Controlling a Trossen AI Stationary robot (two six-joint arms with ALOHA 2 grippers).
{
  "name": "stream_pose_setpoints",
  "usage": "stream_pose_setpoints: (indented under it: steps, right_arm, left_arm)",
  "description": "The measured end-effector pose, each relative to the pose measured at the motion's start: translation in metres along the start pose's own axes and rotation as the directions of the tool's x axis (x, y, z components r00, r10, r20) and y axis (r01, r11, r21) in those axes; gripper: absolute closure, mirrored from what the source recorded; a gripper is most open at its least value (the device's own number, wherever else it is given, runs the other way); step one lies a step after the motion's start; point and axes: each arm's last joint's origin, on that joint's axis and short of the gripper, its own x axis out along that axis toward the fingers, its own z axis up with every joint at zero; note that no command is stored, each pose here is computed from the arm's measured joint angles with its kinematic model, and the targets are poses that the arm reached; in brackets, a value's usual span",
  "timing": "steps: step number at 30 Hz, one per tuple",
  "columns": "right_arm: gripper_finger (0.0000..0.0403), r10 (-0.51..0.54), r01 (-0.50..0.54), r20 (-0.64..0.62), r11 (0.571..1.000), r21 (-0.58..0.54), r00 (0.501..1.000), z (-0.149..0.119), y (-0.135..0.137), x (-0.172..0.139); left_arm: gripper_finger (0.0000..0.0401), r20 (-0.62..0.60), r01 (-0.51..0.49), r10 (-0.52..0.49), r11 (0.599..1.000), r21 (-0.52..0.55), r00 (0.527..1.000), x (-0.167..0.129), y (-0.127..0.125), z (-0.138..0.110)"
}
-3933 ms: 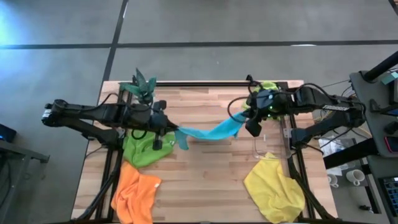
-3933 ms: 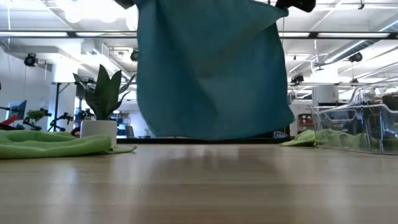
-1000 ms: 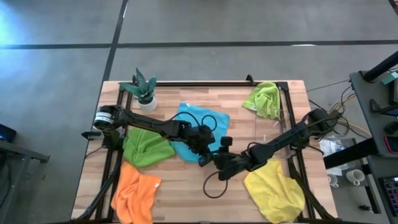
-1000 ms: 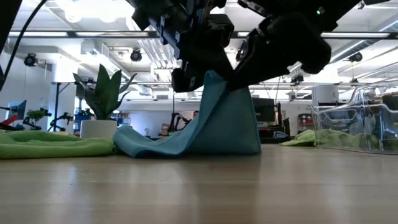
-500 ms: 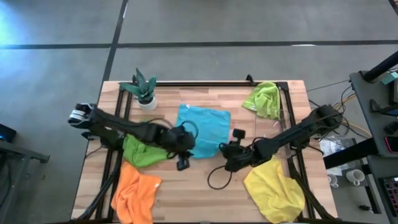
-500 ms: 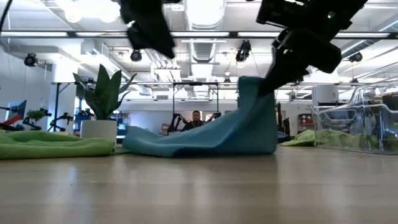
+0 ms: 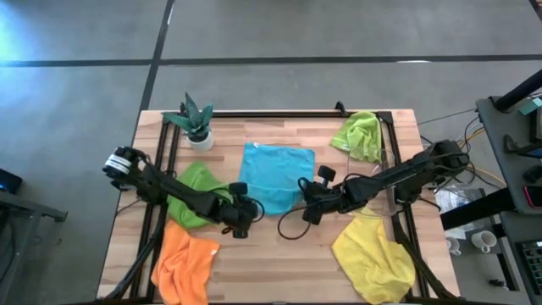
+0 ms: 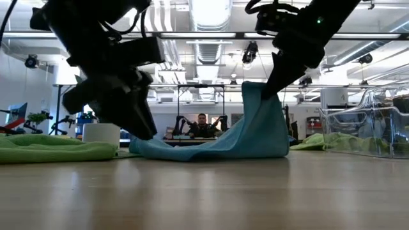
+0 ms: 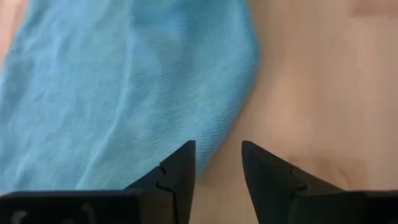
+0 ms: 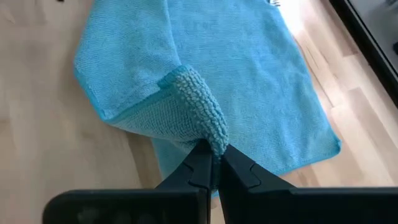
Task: Fold microfiber towels
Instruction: Fold the blue microfiber cloth
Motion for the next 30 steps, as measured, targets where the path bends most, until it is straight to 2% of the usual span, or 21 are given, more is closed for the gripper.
stream_pose_setpoints:
  steps: [6, 12, 16, 19, 21, 25, 30]
  right_arm:
    - [0.0394, 0.001, -0.001, 0.003, 1.0, 0.012, 1.0, 0.0, 0.0, 0.0]
    - [0.0394, 0.013, -0.013, -0.003, 1.0, 0.018, 1.0, 0.0, 0.0, 0.0]
    - [0.0394, 0.029, -0.029, -0.01, 0.999, 0.016, 1.0, 0.0, 0.001, 0.0]
    - [0.0394, 0.029, -0.029, -0.01, 1.0, 0.01, 1.0, 0.0, 0.001, 0.0]
    - [0.0394, 0.028, -0.028, -0.013, 1.0, -0.005, 1.0, -0.001, 0.001, 0.0]
    - [0.0394, 0.018, -0.02, -0.04, 0.998, -0.059, 0.999, -0.003, -0.002, -0.005]
    - [0.0394, 0.032, -0.032, -0.011, 0.997, -0.069, 0.999, -0.002, -0.011, -0.025]
  left_arm:
    - [0.026, -0.058, -0.004, 0.009, 0.996, 0.084, 0.998, 0.024, -0.004, -0.001]
    - [0.0261, -0.045, -0.145, 0.153, 0.979, 0.144, 0.987, 0.039, -0.007, 0.003]
    - [0.0295, -0.048, -0.114, 0.121, 0.985, 0.133, 0.991, 0.042, -0.008, 0.007]
    - [0.0358, -0.055, -0.058, 0.063, 0.993, 0.101, 0.997, 0.041, -0.009, 0.007]
    - [0.0389, -0.052, -0.021, 0.025, 0.997, 0.077, 0.998, 0.035, -0.007, 0.009]
    - [0.0397, 0.044, 0.019, -0.02, 0.999, 0.031, 0.999, 0.001, 0.005, 0.028]
    - [0.04, 0.143, 0.087, -0.074, 0.992, -0.088, 0.987, -0.052, 0.038, 0.039]
